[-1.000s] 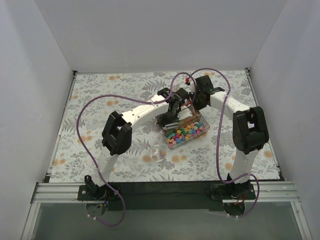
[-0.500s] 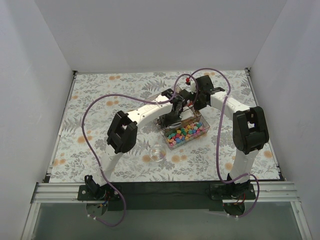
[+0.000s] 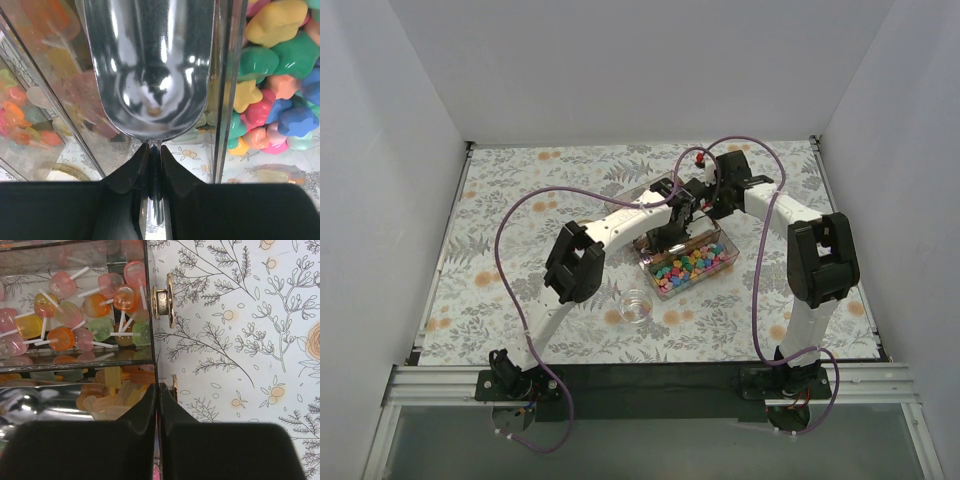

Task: Pack the candies
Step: Pick up the fake candies from the storage box.

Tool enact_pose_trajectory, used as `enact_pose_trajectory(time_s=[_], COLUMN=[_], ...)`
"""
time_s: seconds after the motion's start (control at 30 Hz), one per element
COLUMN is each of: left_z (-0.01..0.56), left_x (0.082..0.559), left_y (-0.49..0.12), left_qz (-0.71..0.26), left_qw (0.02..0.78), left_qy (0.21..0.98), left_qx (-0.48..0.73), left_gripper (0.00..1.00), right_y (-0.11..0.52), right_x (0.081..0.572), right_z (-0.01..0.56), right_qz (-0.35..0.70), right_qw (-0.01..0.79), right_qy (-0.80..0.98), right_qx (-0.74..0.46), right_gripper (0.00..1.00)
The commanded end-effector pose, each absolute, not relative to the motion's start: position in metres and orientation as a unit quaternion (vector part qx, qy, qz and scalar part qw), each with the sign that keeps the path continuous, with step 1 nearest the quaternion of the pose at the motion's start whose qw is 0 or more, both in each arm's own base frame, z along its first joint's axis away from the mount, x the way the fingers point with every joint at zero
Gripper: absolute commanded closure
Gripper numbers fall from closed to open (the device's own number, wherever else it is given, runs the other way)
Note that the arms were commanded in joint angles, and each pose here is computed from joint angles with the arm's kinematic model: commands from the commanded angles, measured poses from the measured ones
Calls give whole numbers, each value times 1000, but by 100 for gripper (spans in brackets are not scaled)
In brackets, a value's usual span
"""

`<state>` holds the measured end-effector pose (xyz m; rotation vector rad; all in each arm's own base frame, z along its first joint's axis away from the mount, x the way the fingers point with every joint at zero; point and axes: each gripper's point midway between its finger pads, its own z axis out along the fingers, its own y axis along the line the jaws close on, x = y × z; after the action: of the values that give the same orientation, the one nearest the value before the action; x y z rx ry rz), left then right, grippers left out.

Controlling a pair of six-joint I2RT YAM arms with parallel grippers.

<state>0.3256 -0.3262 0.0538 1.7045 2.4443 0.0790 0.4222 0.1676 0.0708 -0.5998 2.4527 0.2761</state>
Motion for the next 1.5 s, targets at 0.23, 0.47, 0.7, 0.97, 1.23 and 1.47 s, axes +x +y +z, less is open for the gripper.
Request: enact_pose_trajectory(time_s=[0.23,0.47,0.7,0.97,1.23,1.47], left_z=[56,51,58,70,101,113], left_x=[341,334,339,342,342,337], left_y=[-396,-384,-388,-391,-385,-377], left_qz=[-69,-67,-72,-78,-89,-107], left_qw=[167,174,189,207,268,283], left_qy=[825,830,826,822,811,808], left_qx=[536,526,527,524,512,505], left_gripper=[100,100,100,100,100,100], right_y=[214,195,191,189,179,177], right_x=[410,411,409,413,417,414], right_z=[80,76,77,84,89,84], right_qz=[207,212,221,210,208,211], right_qw=[304,303,306,318,324,315], right_qy=[903,909,906,904,905,909], right_qx=[-223,-194,-193,-194,-179,-175], right_gripper=[99,99,99,99,99,98])
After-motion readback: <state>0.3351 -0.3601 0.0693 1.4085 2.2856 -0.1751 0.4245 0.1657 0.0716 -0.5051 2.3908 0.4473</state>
